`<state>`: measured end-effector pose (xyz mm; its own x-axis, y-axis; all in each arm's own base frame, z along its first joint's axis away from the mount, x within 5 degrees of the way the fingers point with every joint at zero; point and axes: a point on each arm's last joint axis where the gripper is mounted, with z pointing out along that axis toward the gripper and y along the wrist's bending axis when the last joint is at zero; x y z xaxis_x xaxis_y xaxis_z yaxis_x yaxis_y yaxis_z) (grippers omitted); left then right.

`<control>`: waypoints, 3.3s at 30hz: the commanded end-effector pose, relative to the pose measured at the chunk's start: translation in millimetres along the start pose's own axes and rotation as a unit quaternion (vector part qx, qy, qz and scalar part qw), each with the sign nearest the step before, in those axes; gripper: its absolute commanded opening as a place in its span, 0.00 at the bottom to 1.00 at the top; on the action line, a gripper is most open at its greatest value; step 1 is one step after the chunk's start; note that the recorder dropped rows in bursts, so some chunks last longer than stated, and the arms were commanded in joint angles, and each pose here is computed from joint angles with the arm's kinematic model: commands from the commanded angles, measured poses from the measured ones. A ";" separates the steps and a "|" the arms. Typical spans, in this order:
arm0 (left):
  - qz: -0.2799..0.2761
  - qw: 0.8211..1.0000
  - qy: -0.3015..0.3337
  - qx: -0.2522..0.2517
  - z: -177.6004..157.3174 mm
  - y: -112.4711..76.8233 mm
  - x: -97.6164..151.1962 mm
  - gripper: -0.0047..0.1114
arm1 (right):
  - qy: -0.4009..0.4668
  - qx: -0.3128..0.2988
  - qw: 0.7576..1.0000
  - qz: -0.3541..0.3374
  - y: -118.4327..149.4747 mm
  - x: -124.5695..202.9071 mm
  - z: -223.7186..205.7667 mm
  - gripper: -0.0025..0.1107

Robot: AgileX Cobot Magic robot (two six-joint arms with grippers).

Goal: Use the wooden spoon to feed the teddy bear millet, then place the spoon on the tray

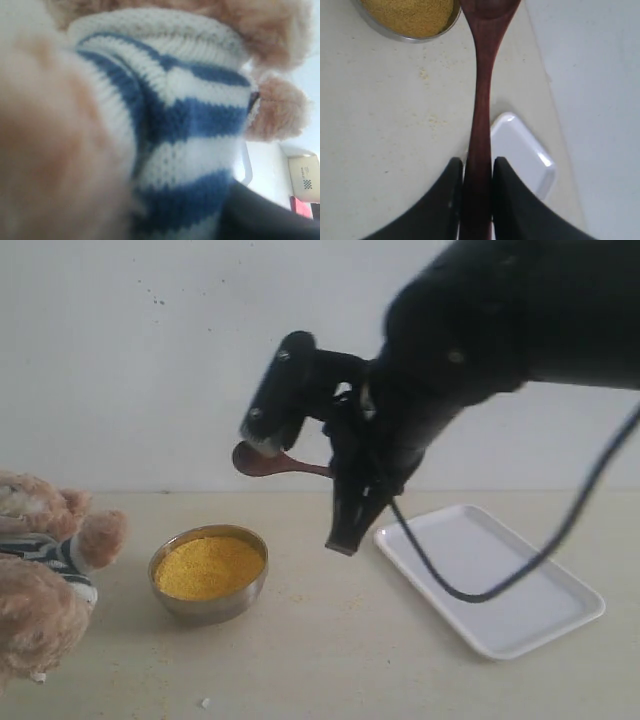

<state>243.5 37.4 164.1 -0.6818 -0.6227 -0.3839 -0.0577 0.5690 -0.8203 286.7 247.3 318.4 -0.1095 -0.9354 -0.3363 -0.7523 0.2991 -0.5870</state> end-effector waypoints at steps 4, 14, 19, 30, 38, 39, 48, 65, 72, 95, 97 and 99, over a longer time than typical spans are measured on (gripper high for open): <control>0.041 0.999 -0.003 -0.002 0.1 0.9 -0.9 0.07 | 0.087 0.042 0.992 -0.080 0.8 -37.8 58.9 0.02; 0.043 0.994 -0.006 -0.096 1.5 22.5 -1.8 0.07 | 0.097 0.024 0.977 -0.190 50.6 -60.8 95.0 0.02; 0.025 0.999 0.020 -0.039 10.1 23.8 4.5 0.07 | 0.068 0.046 0.978 -0.191 59.8 -70.2 105.3 0.02; 0.003 0.999 0.037 0.003 17.1 26.5 8.0 0.07 | 0.102 0.023 0.982 -0.160 80.6 -61.2 136.7 0.02; 0.003 0.999 0.037 0.003 17.1 26.5 8.0 0.07 | 0.088 -0.021 0.990 -0.106 89.0 -62.0 137.6 0.02; 0.003 0.999 0.037 0.003 17.1 26.5 8.0 0.07 | 0.087 -0.025 0.991 -0.103 89.8 -62.0 137.6 0.02; 0.003 0.999 0.037 0.003 17.1 26.5 8.0 0.07 | 0.084 -0.009 0.995 -0.046 85.0 -63.0 133.8 0.02; 0.003 0.999 0.037 0.011 17.0 25.0 8.0 0.07 | 0.092 -0.036 0.994 0.050 66.1 -52.1 128.2 0.02; -0.031 0.998 0.046 0.019 16.9 23.3 9.5 0.07 | 0.066 -0.102 0.979 0.165 33.2 -36.5 117.9 0.02; -0.147 0.971 0.169 0.089 3.4 9.6 86.3 0.07 | 0.015 -0.195 0.980 0.045 27.6 -47.0 35.3 0.02; -0.147 0.971 0.169 0.089 3.4 9.6 86.3 0.07 | -0.025 -0.183 0.982 0.028 38.6 -63.1 29.8 0.02; -0.147 0.971 0.169 0.089 3.4 9.6 86.3 0.07 | -0.070 -0.163 0.984 0.015 47.0 -78.4 24.4 0.02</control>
<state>187.9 -10.2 118.6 -0.8525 -0.5227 0.0013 -0.1889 0.3057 -0.9332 282.1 329.3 288.1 -0.1330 -0.9058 -0.4024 -0.9324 0.2520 -0.2590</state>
